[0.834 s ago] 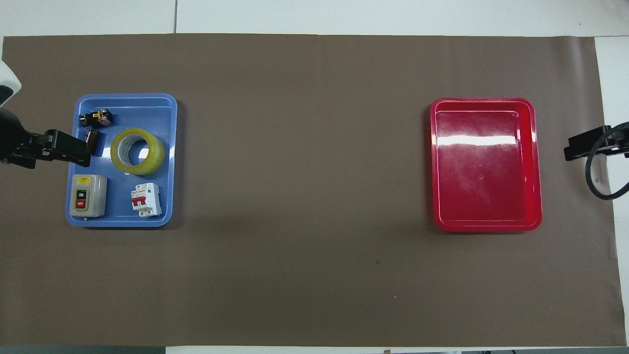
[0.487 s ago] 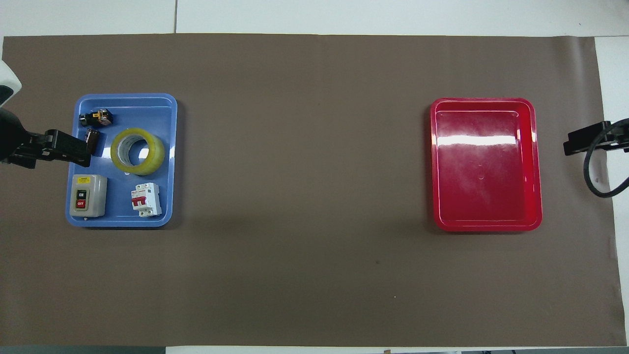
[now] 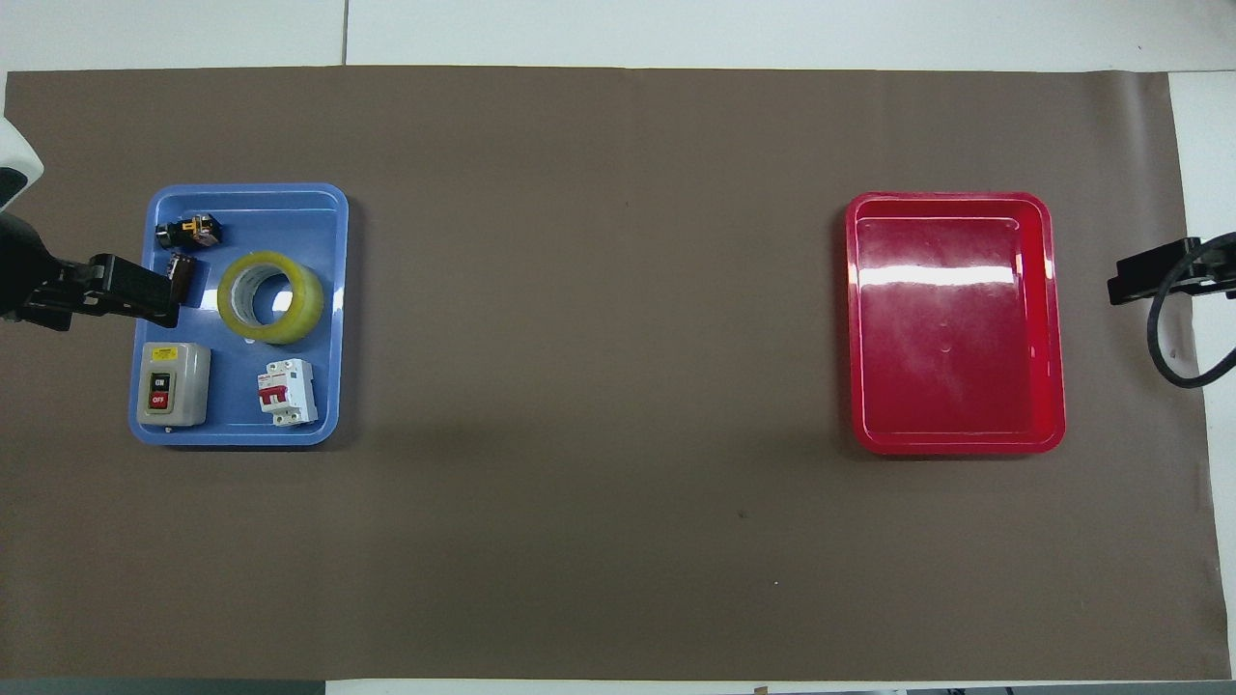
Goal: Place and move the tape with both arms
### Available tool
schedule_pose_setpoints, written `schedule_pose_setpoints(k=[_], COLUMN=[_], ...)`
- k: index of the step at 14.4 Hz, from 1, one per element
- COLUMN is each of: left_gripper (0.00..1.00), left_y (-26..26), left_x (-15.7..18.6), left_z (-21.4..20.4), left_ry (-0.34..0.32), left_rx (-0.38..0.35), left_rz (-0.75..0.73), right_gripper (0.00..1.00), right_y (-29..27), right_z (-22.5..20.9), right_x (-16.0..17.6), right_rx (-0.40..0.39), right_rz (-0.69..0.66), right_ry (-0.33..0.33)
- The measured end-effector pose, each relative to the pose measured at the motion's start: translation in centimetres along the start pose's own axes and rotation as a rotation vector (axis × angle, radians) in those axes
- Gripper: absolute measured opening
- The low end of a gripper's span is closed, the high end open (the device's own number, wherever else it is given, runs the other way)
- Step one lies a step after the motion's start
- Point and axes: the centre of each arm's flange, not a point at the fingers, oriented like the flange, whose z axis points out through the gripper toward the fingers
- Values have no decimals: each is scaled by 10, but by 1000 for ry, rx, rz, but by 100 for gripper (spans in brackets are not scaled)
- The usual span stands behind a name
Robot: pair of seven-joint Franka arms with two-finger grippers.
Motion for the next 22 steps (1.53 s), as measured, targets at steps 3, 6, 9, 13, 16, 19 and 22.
schedule_pose_setpoints(k=[3,6,9,13,16,19,22], left_gripper=[100,100,100,100,100,100,100], left_y=[-1,0,0,0,-3,-25,-58], left_x=[0,0,0,2,5,19,50], left_z=[0,0,0,-1,-4,5,52], left_ry=[0,0,4,18,46,91,106], left_rx=[0,0,0,0,-1,-3,-7], left_rz=[-1,-1,-1,-1,-5,-44,-95], right_gripper=[100,100,100,100,100,100,100], right_y=[0,0,0,0,0,1,1], right_z=[0,0,0,0,0,0,0], right_x=[0,0,0,0,0,0,0], right_rx=[0,0,0,0,0,0,0], right_rz=[0,0,0,1,1,1,1], right_ry=[0,0,0,0,0,0,0])
